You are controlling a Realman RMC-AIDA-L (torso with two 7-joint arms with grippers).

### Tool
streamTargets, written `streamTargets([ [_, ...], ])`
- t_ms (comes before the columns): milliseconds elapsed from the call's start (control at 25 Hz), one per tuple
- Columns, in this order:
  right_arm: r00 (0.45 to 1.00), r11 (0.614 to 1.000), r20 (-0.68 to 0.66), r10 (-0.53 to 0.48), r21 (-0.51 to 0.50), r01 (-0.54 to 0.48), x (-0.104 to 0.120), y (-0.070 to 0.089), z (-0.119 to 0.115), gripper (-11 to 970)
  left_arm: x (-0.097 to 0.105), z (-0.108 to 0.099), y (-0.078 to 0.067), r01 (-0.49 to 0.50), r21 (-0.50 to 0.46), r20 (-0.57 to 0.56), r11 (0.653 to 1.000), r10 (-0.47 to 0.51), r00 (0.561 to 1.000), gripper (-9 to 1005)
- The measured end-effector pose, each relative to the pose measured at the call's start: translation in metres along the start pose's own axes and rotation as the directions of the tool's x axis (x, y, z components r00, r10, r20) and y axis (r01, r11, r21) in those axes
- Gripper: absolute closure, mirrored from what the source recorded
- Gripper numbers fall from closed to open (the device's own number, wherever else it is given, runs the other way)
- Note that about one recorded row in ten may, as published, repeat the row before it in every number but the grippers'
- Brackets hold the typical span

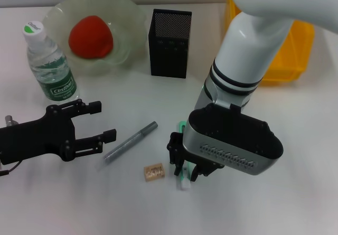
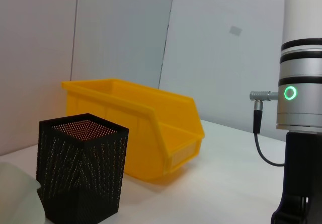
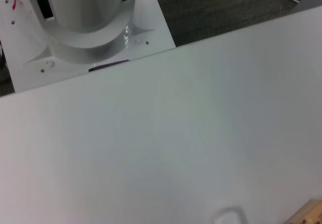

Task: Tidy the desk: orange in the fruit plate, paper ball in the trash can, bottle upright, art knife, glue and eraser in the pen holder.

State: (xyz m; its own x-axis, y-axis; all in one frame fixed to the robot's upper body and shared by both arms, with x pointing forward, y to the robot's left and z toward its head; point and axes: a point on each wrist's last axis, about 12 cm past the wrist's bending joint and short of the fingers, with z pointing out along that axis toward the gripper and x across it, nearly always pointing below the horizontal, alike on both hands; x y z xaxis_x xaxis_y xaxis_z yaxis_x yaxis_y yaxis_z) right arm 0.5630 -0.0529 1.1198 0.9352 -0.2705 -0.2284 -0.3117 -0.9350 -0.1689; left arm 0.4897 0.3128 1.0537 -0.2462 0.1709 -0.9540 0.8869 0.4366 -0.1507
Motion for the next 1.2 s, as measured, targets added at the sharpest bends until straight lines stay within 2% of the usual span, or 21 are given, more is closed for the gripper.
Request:
streamTargets([
  [680,1.000,1.000,0.003,0.001,-0.006,-0.001,-0.0002,0.0008,0.0003,747,-0.0003,-0.0009,-0.0001,-0.002,-0.001,0.002,1.000,0.002,1.000,216],
  [1200,1.000,1.000,-0.012,0.018,-0.015,-0.018,0.0008,0.0015,0.0012,757,-0.0007,-0.0010,-0.0002,-0.002,0.000,0.006,1.000,0.002,1.000,216],
])
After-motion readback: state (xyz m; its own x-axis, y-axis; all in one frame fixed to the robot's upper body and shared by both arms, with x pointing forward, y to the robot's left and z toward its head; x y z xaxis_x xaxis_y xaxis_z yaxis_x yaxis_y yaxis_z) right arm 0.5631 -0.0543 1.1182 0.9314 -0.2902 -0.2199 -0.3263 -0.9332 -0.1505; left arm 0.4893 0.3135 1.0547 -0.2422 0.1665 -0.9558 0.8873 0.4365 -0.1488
